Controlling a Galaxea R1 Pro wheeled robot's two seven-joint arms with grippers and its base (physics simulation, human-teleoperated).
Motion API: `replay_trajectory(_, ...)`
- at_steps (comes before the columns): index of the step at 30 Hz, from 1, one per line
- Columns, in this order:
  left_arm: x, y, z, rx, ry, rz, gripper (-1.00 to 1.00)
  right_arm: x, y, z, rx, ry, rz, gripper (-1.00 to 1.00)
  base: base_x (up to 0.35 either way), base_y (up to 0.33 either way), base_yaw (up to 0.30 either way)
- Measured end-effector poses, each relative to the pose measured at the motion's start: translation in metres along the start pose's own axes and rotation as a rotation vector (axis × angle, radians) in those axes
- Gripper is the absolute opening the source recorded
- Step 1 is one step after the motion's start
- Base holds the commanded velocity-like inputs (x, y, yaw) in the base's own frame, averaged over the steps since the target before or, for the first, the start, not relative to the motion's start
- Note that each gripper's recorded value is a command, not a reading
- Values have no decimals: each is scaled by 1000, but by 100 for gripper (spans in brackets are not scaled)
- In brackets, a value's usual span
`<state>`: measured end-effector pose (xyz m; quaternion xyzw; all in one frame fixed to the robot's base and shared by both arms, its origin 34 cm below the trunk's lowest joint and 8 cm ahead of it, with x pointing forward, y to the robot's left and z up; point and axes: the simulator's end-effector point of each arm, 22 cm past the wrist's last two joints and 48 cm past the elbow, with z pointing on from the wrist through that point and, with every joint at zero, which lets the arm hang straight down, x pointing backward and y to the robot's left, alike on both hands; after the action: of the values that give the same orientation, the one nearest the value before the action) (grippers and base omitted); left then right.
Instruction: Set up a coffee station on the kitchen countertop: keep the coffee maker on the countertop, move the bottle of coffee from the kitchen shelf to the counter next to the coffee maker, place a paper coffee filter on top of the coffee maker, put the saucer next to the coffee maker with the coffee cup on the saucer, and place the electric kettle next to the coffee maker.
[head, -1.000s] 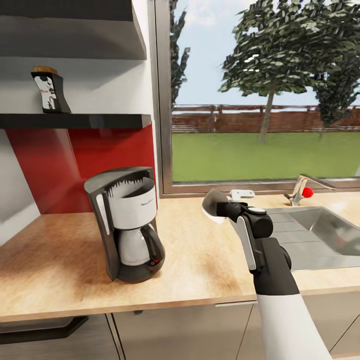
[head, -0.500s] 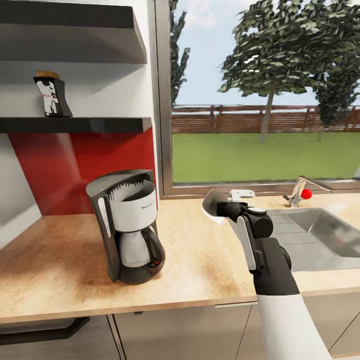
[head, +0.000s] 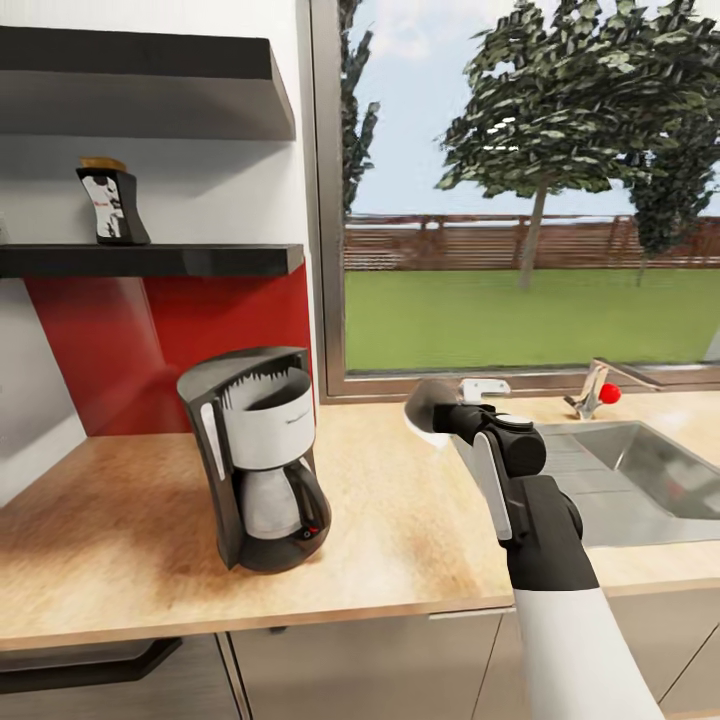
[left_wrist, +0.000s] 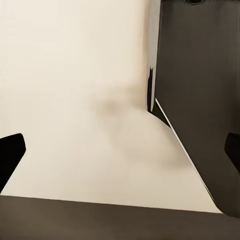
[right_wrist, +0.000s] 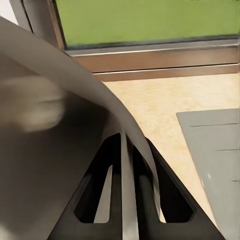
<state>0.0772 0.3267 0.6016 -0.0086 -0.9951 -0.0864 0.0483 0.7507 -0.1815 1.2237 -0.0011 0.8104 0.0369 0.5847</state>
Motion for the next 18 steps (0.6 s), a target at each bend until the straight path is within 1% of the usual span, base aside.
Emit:
replay_trajectory(9, -1, 1, -7, -1, -12, -1, 100, -12, 2, -11, -2, -11, -1, -100, 0, 0, 0)
replay_trajectory(18, 3, 2, -13, -1, -14, -1, 100, -18, 3, -17, -2, -13, -2, -100, 0, 0, 0)
